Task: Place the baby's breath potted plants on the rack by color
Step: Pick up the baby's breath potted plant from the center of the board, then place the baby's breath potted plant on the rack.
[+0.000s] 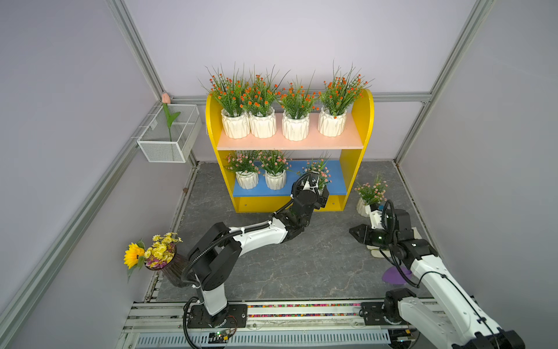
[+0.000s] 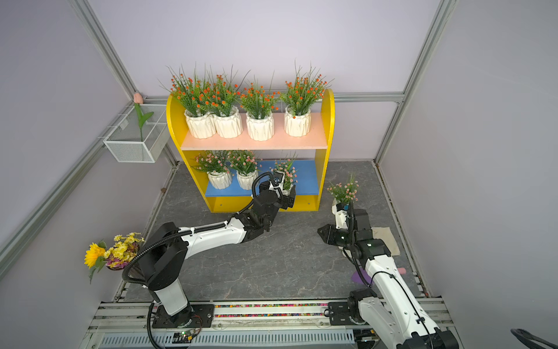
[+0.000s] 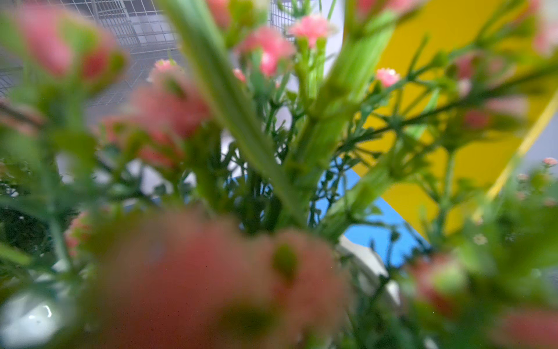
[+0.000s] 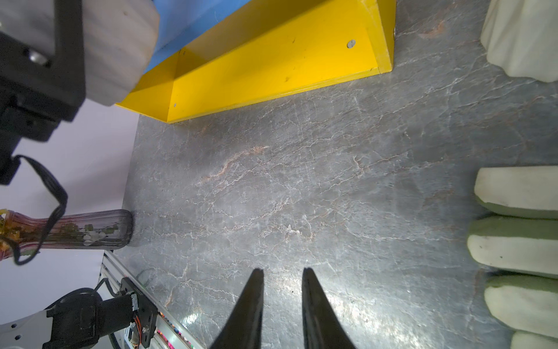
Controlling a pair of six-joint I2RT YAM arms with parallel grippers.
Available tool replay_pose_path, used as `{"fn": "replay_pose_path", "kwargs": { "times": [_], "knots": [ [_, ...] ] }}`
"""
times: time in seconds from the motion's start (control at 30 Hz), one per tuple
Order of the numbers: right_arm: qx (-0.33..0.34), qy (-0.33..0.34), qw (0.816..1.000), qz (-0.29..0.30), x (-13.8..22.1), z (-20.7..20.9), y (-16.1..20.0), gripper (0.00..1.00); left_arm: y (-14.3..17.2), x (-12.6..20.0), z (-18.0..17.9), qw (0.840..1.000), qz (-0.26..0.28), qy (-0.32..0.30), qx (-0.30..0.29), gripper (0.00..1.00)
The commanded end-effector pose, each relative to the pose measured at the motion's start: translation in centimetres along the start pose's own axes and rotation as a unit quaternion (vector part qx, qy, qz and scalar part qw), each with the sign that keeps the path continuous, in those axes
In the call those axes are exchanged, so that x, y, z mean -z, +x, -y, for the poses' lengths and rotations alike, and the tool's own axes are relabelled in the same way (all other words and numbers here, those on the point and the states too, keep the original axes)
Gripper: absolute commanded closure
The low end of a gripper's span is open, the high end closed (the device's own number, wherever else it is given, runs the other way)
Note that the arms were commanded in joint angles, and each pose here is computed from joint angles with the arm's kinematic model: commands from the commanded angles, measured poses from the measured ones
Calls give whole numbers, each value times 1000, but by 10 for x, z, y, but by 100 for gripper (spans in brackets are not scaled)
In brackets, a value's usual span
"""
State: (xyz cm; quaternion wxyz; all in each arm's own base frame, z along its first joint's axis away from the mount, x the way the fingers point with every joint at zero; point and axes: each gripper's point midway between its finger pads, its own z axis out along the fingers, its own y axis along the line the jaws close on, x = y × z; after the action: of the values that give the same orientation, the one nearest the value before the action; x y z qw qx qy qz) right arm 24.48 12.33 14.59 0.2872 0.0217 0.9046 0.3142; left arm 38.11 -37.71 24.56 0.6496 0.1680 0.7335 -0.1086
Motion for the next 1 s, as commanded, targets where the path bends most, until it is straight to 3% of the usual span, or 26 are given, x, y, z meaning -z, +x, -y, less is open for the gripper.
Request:
{"fn": "replay_pose_path", "kwargs": {
  "times": [0.0, 0.97],
  "knots": [
    [2, 6, 1000, 0, -1, 6, 5, 73, -32, -9, -5, 999, 37, -3, 33, 41],
    [2, -3, 1000, 6, 5, 0, 6, 71, 0, -82, -81, 992, 15, -91, 82, 42]
  ]
}}
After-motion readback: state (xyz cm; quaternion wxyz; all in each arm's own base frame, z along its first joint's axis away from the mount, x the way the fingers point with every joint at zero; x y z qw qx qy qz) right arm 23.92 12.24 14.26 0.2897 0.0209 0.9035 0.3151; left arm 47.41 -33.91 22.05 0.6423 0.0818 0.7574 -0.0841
